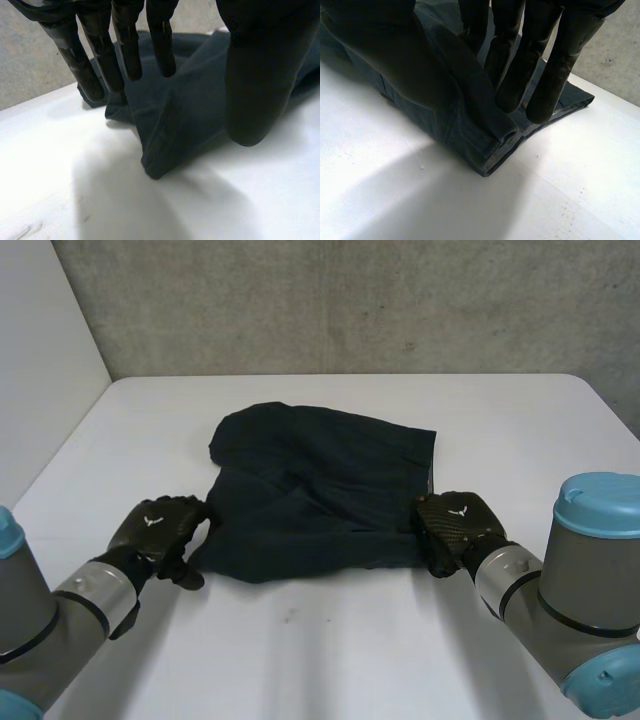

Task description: Fold the shorts.

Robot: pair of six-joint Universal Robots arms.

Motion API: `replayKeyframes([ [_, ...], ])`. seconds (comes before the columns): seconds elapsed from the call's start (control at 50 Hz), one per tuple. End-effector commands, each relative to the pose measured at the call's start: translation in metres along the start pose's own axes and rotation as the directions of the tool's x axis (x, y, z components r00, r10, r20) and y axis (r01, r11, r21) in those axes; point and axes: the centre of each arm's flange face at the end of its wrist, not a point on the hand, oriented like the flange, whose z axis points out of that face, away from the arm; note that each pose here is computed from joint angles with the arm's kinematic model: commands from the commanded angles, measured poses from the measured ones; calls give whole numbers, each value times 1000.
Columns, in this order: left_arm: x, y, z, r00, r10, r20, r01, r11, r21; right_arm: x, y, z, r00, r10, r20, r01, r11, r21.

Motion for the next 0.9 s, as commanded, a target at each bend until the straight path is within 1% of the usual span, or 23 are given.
replayKeyframes([
  [0.02, -3, 10, 17, 998, 65, -2, -65, 998, -19, 0, 0, 0, 1000, 0, 0, 0, 1000, 0],
  [0.12, -4, 12, 24, 998, 68, 4, -68, 997, -26, 0, 0, 0, 1000, 0, 0, 0, 1000, 0],
  [0.24, -8, 12, 36, 996, 76, 50, -75, 997, -32, 0, 0, 0, 1000, 0, 0, 0, 1000, 3],
  [0.42, 7, 8, 46, 995, 98, 13, -98, 995, -7, 2, -4, 1, 1000, -2, -4, 2, 1000, 14],
  [0.5, 11, 3, 43, 994, 104, 11, -104, 995, 5, 4, -15, -1, 1000, -18, -12, 19, 999, 47],
  [0.58, 10, -20, 30, 991, 127, 33, -128, 990, 63, 5, -28, -7, 999, -43, -21, 45, 996, 83],
  [0.62, 7, -39, 16, 986, 152, 73, -160, 981, 110, 5, -35, -9, 998, -65, -25, 67, 993, 101],
  [0.66, 7, -49, 7, 980, 174, 99, -186, 974, 128, 6, -49, -16, 992, -121, -46, 126, 982, 141],
  [0.68, 5, -62, -6, 967, 213, 139, -232, 961, 147, 7, -54, -18, 988, -146, -57, 153, 977, 152],
  [0.72, 2, -77, -20, 947, 258, 190, -290, 943, 166, 9, -64, -25, 976, -204, -79, 215, 962, 167],
  [0.74, 0, -90, -34, 924, 304, 234, -348, 921, 177, 12, -75, -31, 960, -259, -105, 275, 944, 181],
  [0.8, 1, -109, -57, 880, 376, 289, -438, 879, 190, 16, -93, -43, 931, -333, -149, 358, 912, 199],
  [0.82, 3, -120, -72, 851, 416, 319, -491, 847, 205, 18, -106, -51, 911, -370, -179, 404, 889, 215],
  [0.9, 10, -139, -100, 798, 473, 373, -576, 781, 242, 22, -131, -73, 881, -407, -239, 459, 858, 230],
])
